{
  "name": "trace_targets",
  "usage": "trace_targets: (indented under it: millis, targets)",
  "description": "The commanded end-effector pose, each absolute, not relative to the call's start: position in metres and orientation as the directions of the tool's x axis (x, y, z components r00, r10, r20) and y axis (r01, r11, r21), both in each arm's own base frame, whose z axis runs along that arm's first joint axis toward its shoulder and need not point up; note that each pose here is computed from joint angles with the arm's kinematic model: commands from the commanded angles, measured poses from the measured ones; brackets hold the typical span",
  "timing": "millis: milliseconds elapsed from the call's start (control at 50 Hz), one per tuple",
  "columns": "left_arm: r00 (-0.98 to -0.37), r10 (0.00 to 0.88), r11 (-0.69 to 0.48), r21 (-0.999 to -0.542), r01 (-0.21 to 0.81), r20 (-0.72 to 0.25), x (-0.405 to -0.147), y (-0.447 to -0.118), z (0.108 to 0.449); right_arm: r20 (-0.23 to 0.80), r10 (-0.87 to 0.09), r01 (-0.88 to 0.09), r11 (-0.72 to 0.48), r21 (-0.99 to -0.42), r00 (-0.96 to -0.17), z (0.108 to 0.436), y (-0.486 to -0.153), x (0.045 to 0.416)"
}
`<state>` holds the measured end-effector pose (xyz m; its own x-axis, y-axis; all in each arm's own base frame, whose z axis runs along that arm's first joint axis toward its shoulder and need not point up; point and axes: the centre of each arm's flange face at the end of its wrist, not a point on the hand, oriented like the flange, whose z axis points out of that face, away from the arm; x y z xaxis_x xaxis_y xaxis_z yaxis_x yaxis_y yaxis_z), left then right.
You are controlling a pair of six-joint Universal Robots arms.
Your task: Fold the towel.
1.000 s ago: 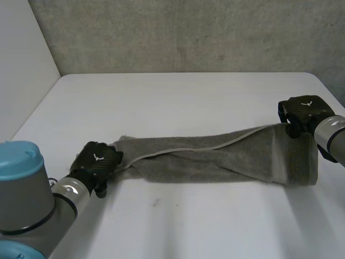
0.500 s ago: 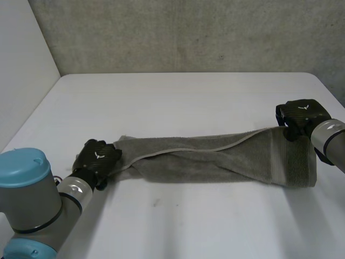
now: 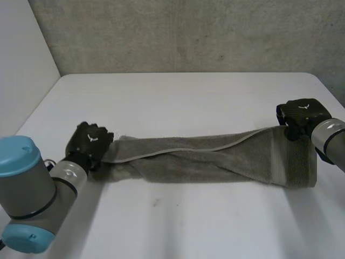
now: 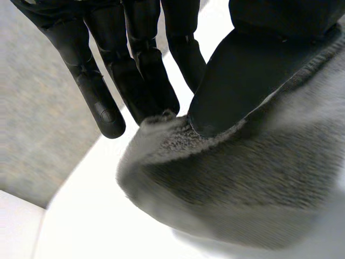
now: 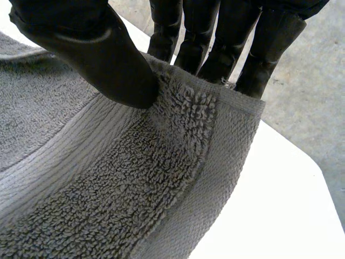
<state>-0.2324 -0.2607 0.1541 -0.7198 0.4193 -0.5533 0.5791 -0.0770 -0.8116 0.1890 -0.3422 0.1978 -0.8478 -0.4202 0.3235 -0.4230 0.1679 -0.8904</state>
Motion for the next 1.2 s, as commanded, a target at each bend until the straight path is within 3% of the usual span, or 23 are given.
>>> trace_targets:
  millis: [20, 160, 300, 480, 760, 1200]
  targets:
    - [-0.724, 0.39, -0.116, -0.811, 0.574, -0.569, -0.233, -0.266, 0.169, 0.38, -0.427, -0.477, 0.144, -0.867, -0.82, 0.202, -0.341, 0.189]
    - [-0.742, 0.37, -0.076, -0.814, 0.576, -0.559, -0.222, -0.279, 0.171, 0.469, -0.433, -0.587, 0.189, -0.787, -0.769, 0.208, -0.337, 0.18]
    - [-0.739, 0.433, -0.103, -0.843, 0.529, -0.516, -0.221, -0.284, 0.173, 0.478, -0.42, -0.583, 0.168, -0.795, -0.772, 0.219, -0.336, 0.181]
    - [-0.721, 0.527, -0.062, -0.867, 0.495, -0.449, -0.223, -0.275, 0.154, 0.465, -0.441, -0.586, 0.187, -0.788, -0.767, 0.206, -0.335, 0.183]
    - [-0.711, 0.544, -0.046, -0.861, 0.506, -0.446, -0.223, -0.271, 0.145, 0.461, -0.455, -0.588, 0.188, -0.787, -0.762, 0.198, -0.333, 0.187]
    - [-0.703, 0.523, -0.069, -0.846, 0.529, -0.483, -0.224, -0.295, 0.124, 0.46, -0.458, -0.589, 0.188, -0.786, -0.761, 0.191, -0.335, 0.188]
